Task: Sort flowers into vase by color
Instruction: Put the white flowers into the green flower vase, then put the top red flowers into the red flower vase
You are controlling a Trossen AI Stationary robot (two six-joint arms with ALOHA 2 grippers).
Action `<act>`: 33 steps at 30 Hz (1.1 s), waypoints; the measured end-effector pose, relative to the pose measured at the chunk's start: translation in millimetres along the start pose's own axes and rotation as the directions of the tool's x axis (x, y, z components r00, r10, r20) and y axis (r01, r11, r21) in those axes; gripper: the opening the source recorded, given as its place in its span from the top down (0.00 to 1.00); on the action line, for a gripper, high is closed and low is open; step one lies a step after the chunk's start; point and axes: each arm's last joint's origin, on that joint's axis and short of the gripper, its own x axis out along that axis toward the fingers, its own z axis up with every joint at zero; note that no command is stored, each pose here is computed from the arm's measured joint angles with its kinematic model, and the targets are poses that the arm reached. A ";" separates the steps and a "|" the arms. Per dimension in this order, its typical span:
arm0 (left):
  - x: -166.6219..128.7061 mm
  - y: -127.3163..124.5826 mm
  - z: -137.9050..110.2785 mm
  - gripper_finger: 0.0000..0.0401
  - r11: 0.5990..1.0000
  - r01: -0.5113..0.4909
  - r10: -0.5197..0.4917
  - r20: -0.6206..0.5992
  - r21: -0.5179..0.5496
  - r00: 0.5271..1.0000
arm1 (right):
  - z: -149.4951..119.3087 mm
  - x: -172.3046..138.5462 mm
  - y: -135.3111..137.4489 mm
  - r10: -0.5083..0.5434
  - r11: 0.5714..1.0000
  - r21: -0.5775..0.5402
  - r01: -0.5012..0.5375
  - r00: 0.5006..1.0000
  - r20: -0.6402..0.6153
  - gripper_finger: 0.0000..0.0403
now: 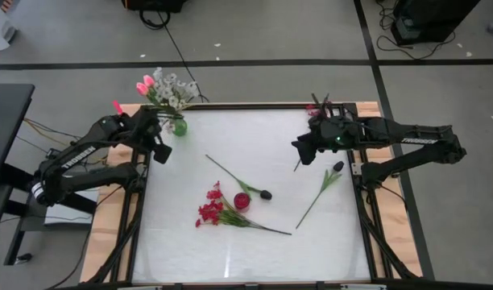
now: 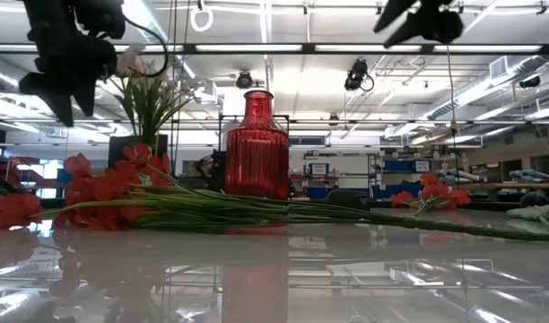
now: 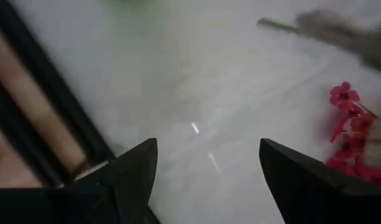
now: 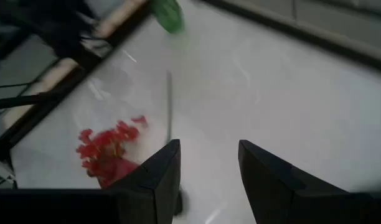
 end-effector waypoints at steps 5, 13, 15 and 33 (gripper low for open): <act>-3.4 -1.5 -5.0 0.33 0.996 0.040 -0.040 0.004 -0.084 0.999 | -11.6 2.3 -10.5 -0.123 0.981 0.136 0.139 0.985 -0.121 0.58; 2.5 -34.9 -7.8 0.42 0.951 0.308 -0.308 0.014 0.013 0.951 | -26.8 8.8 -5.2 -0.180 0.972 0.111 0.209 0.958 -0.224 0.58; 7.1 -47.3 -10.6 0.43 0.932 0.362 -0.362 0.010 0.021 0.932 | -28.8 11.6 -2.2 -0.180 0.973 0.103 0.208 0.956 -0.232 0.58; 61.8 -155.0 -46.0 0.45 0.851 0.473 -0.486 0.002 0.227 0.874 | -62.1 72.2 23.6 -0.241 0.943 0.084 0.322 0.835 -0.495 0.58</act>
